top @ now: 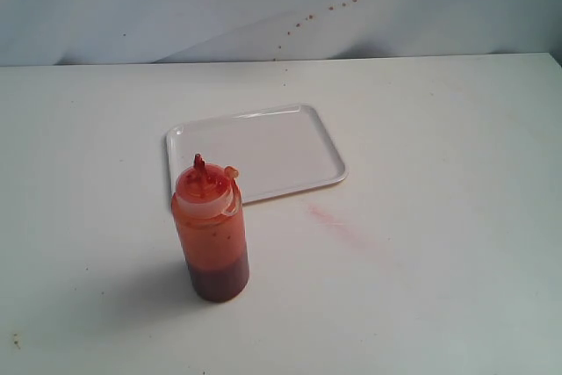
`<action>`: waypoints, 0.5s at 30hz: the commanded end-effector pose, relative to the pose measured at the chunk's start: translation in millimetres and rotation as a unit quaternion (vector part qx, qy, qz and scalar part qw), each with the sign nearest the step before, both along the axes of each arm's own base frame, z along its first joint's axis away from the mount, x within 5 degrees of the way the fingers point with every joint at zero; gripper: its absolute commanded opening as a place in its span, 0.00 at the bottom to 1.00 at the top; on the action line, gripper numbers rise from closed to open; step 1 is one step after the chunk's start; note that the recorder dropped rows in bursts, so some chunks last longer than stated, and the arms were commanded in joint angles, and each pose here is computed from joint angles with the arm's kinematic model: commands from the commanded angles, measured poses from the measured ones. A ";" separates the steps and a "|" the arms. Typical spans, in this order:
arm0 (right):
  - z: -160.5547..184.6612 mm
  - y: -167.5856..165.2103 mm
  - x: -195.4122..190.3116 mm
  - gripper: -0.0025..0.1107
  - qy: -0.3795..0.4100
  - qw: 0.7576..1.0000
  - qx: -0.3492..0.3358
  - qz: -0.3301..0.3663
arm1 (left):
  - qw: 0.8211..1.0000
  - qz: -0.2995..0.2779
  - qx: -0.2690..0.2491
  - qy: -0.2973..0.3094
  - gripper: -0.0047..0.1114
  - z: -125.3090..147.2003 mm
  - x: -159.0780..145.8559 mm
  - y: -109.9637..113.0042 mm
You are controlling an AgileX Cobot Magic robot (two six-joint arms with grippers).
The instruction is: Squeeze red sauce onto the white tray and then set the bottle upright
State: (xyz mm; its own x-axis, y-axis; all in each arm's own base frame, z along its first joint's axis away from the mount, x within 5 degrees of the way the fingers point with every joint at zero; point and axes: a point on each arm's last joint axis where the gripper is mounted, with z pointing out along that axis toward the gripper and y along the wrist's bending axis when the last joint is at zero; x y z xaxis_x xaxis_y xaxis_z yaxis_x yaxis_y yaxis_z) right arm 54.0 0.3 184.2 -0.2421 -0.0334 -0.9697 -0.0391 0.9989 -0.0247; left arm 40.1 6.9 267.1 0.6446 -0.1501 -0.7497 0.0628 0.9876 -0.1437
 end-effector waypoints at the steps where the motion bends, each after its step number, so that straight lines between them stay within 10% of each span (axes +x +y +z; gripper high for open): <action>1: -1.0 -0.3 -0.2 0.02 0.000 1.000 0.002 -0.004 | 0.999 0.033 -0.015 0.038 0.04 0.0 17.8 5.1; 15: -1.0 -0.3 -0.2 0.02 0.000 1.000 0.002 -0.004 | 0.971 -0.083 0.131 0.180 0.04 -27.8 102.4 -32.9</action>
